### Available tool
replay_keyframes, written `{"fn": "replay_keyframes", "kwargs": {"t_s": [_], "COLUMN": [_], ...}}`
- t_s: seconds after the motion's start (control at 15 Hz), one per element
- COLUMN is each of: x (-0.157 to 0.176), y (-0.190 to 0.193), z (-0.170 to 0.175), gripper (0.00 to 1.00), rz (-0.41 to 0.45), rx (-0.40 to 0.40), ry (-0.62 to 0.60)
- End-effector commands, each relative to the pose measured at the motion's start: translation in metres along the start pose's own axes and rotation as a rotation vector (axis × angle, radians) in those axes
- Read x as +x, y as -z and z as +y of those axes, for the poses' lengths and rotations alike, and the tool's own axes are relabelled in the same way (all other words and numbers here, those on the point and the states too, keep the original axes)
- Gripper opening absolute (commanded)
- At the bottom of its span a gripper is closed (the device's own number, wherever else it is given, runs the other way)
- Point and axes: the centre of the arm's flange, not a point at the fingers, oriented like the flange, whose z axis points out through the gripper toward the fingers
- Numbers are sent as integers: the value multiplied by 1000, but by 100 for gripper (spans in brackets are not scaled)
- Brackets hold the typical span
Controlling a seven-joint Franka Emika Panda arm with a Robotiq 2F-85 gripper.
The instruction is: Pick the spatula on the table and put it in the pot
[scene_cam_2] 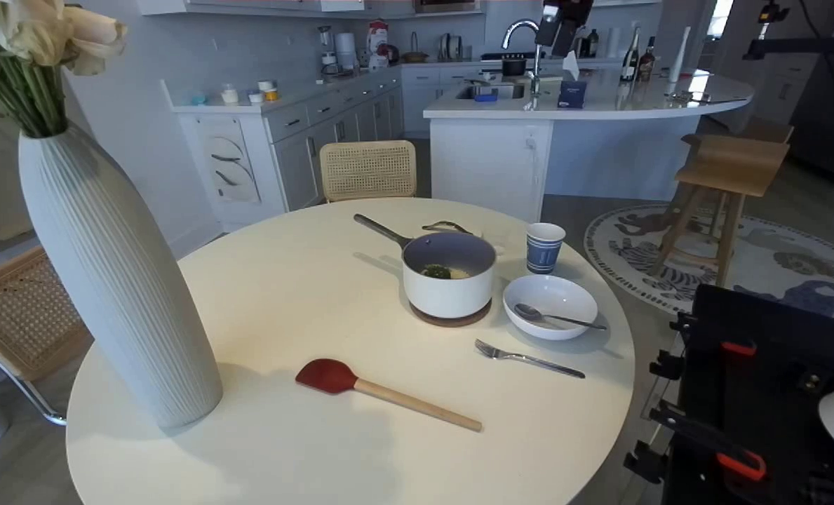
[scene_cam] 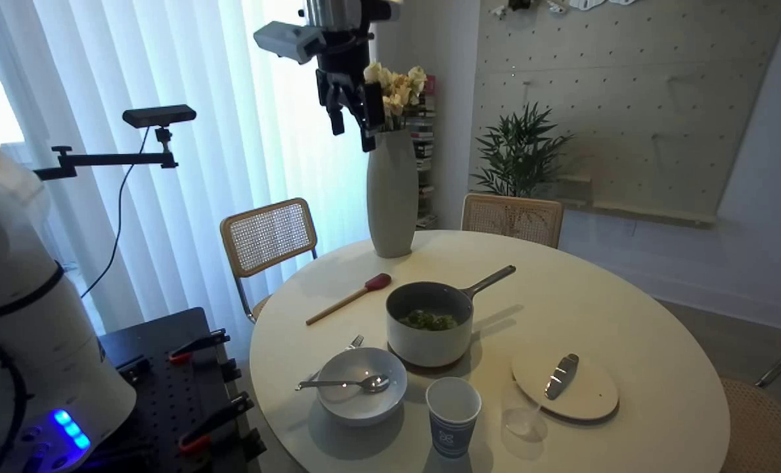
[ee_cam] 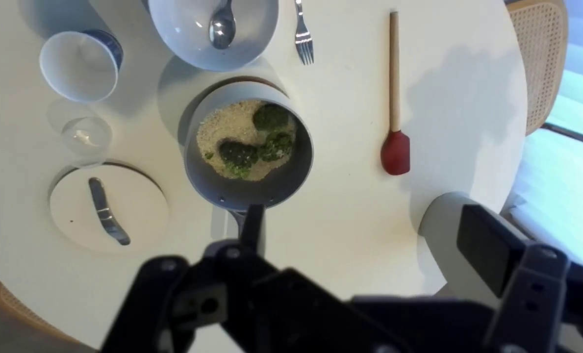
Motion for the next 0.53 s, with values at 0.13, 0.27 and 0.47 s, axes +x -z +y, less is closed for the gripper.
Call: {"fn": "replay_keyframes", "kwargs": {"t_s": [0.13, 0.27, 0.47], "x": [5, 3, 2], "y": [-63, -89, -124], "z": [-58, -73, -91], "gripper": [100, 100, 100], "rz": [-64, -94, -123], "rx": [20, 33, 49], "ry": [88, 112, 136]}}
